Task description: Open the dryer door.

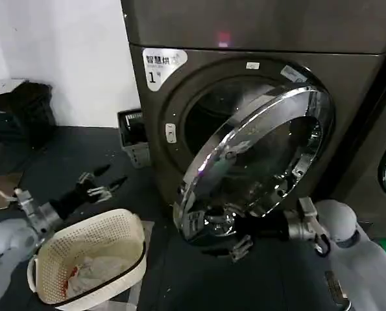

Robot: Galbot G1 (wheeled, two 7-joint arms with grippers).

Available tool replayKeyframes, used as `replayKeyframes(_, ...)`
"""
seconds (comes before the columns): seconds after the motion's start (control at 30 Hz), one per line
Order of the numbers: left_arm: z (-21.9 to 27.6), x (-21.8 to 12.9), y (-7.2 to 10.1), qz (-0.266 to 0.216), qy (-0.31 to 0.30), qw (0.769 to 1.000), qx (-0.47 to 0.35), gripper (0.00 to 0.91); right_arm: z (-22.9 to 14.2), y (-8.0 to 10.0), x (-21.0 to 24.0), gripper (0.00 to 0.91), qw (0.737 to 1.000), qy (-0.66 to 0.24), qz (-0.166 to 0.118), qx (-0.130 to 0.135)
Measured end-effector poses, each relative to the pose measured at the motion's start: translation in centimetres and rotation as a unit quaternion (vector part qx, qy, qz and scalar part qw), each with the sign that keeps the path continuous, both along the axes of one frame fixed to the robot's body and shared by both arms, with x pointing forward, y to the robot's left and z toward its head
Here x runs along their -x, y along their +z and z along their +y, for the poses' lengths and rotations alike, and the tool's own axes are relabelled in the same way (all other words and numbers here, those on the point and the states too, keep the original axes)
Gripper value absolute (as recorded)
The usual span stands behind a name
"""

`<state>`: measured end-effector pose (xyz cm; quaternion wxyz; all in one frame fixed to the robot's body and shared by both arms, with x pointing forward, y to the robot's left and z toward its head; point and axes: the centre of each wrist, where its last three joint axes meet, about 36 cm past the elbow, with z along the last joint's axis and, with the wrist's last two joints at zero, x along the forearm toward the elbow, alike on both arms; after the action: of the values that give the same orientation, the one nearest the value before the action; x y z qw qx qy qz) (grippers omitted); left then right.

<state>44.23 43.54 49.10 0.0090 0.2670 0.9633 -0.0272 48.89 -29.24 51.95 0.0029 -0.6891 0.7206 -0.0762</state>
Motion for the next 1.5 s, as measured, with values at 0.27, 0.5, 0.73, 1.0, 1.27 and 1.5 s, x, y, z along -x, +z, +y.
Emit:
replayKeyframes(0.27,-0.3,-1.6,-0.5,0.01,-0.089,0.996,0.005,0.907,-1.8,0.5,1.6,0.907,1.0,0.021,-0.008,0.008)
replayKeyframes(0.5,-1.5,-4.0,-1.1,0.016,-0.13,0.991,0.007,0.907,-5.1,0.3,3.5,0.907,1.0,-0.006,-0.023,0.008)
replayKeyframes(0.73,-5.6,-7.5,-2.2,0.02,-0.186,0.982,-0.004,0.907,-10.4,-0.7,5.9,0.907,0.995,-0.093,-0.023,-0.006)
replayKeyframes(1.0,-11.7,-11.3,-3.5,0.022,-0.251,0.968,0.003,0.907,-18.1,-0.3,9.5,0.907,0.964,-0.262,-0.043,-0.01)
replayKeyframes(1.27,-17.5,-13.4,-3.6,0.014,-0.314,0.949,0.002,0.907,-23.3,0.8,14.1,0.907,0.907,-0.414,-0.082,0.0)
replayKeyframes(1.5,-21.5,-13.2,-3.5,0.009,-0.363,0.932,0.003,0.907,-26.2,2.4,19.7,0.907,0.802,-0.581,-0.138,0.003)
